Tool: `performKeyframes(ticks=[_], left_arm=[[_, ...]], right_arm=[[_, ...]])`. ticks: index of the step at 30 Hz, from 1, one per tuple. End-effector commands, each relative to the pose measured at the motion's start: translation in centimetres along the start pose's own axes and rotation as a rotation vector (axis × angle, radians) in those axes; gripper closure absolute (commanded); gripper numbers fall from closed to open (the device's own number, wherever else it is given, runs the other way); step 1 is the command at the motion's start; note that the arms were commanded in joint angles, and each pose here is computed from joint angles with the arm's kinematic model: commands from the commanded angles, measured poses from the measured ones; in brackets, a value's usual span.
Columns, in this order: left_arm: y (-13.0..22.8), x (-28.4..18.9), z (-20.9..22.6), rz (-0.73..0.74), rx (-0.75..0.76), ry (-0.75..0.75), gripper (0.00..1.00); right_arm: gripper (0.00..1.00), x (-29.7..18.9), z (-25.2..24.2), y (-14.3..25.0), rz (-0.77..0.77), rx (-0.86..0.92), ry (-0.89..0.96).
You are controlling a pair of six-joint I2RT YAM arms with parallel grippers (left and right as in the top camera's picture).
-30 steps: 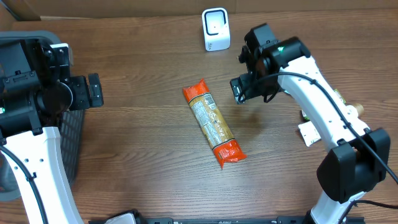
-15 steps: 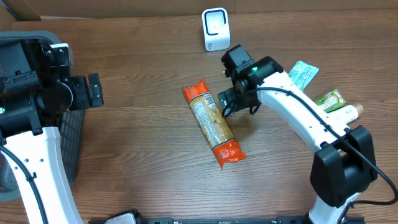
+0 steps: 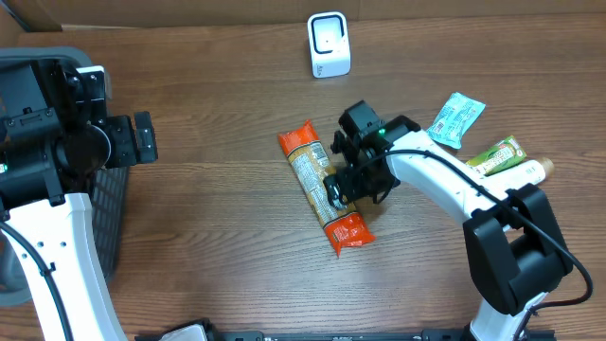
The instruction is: Scan the item barcode
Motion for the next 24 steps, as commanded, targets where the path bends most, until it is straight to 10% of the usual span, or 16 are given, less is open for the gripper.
performKeyframes(ticks=[1,24], left_arm=[[-0.2,-0.2,0.0,-0.008,0.017,-0.003,0.01],[-0.2,-0.2,0.0,-0.008,0.017,-0.003,0.01]], right_arm=[[0.01,1.4,0.1,1.0,0.022,-0.027,-0.035],[0.17,4.1,1.8,3.6,0.113,-0.028,-0.071]])
Point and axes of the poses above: each gripper's point midway between its finger pads, its own x axis out along the fingers, its own z axis along the line the jaws close on, y = z × x, the point moved 2 cm from there along -x, back along the fingers, and after that the axes turned 2 degrees about x, right-handed, at the moved point
